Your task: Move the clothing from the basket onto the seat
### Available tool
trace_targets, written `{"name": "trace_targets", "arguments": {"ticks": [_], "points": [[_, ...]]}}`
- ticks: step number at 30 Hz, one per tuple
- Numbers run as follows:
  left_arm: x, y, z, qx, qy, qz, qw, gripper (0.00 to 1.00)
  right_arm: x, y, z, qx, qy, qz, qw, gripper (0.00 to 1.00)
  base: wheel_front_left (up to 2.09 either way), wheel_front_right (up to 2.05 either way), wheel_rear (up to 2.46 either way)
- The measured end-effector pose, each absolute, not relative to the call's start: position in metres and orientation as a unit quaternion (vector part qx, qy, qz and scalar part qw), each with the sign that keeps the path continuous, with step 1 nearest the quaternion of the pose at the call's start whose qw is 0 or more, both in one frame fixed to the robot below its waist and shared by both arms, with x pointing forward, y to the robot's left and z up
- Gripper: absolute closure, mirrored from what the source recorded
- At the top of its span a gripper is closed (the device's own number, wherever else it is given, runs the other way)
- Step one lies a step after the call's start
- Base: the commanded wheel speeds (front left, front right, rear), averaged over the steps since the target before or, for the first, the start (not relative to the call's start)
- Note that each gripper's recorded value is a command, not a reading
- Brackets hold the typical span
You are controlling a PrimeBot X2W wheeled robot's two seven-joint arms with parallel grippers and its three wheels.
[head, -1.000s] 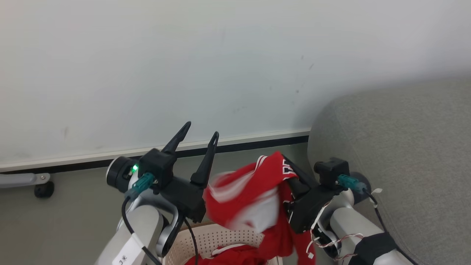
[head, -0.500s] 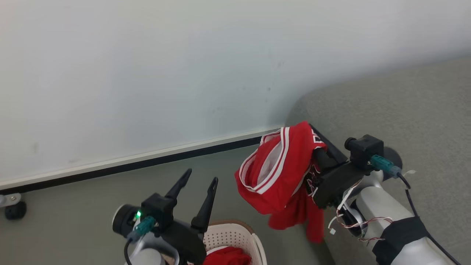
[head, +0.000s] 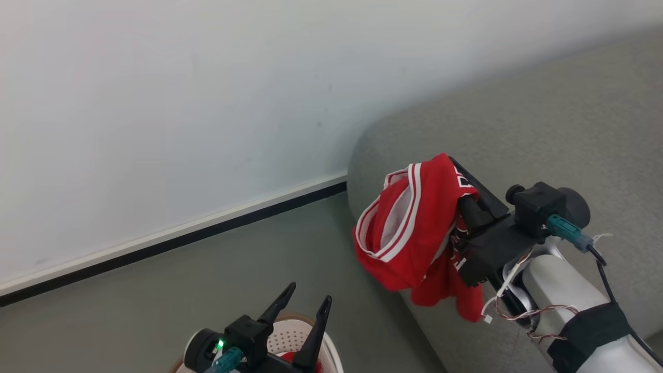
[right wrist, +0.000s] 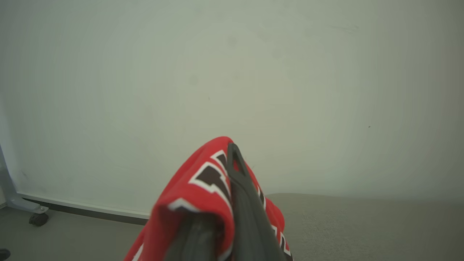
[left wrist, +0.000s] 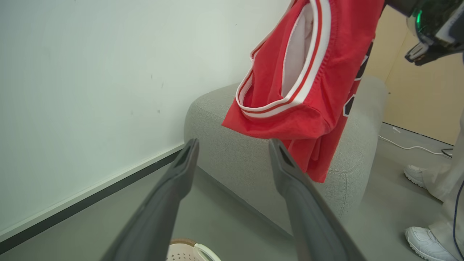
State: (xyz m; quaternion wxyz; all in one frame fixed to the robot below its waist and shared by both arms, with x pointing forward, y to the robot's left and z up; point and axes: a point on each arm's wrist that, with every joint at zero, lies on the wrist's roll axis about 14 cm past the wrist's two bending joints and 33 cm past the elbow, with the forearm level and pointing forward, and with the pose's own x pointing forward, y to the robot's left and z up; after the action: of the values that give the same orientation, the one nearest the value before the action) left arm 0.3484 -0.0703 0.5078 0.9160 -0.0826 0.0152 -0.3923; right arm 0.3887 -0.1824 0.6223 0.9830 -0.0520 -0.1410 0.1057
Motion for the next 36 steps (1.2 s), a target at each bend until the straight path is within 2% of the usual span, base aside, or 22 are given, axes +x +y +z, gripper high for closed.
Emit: {"name": "trace_targets", "arguments": {"ticks": [16, 20, 27, 36], "points": [[0.315, -0.137, 0.503, -0.098, 0.034, -0.494, 0.863, 0.0, 0.344, -0.263, 0.621, -0.086, -0.138, 0.005, 0.987, 1.0, 0.0, 0.0, 0.0], [0.314, -0.144, 0.498, -0.103, 0.041, -0.505, 0.856, 0.0, 0.343, -0.272, 0.612, -0.088, -0.124, -0.009, 0.988, 1.0, 0.0, 0.0, 0.0], [0.315, -0.151, 0.493, -0.112, 0.048, -0.515, 0.848, 0.0, 0.354, -0.285, 0.61, -0.089, -0.108, -0.021, 0.99, 1.0, 0.0, 0.0, 0.0], [0.358, -0.149, 0.502, -0.118, 0.016, -0.504, 0.856, 0.0, 0.415, -0.31, 0.682, -0.098, -0.157, -0.039, 0.982, 1.0, 0.0, 0.0, 0.0]]}}
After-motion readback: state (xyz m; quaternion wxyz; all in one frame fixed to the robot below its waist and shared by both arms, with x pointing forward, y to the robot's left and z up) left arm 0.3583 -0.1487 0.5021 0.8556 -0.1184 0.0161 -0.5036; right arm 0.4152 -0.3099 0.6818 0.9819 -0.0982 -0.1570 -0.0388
